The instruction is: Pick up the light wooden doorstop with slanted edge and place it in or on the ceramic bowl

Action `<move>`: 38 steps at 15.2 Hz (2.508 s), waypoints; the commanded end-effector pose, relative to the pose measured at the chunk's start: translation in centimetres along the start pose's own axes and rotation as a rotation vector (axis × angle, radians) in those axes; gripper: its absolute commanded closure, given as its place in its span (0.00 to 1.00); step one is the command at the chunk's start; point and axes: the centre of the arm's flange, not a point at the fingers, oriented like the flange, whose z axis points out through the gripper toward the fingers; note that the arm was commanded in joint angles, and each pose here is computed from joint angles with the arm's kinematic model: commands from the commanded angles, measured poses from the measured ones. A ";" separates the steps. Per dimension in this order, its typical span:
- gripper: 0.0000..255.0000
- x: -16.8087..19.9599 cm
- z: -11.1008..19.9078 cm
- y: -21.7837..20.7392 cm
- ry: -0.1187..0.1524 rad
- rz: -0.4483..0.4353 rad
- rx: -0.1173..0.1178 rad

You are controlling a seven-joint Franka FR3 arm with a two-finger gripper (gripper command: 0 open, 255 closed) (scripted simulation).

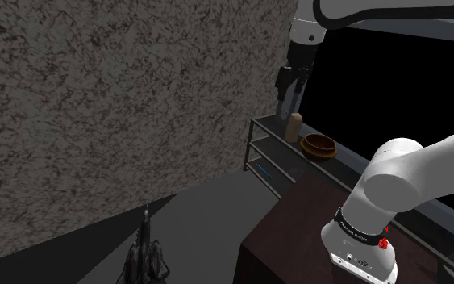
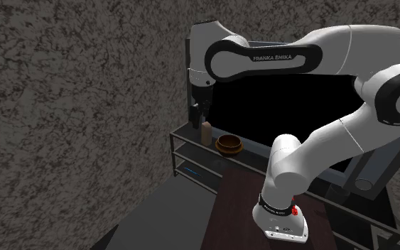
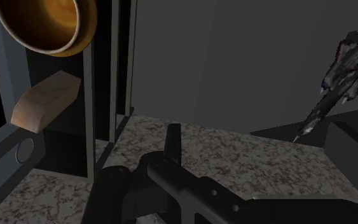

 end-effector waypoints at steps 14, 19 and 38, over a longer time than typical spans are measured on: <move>0.00 5.3 9.7 13.5 -0.007 0.150 0.022; 0.00 6.8 13.5 18.8 -0.010 0.208 0.030; 0.00 9.0 26.3 32.0 -0.017 0.351 0.051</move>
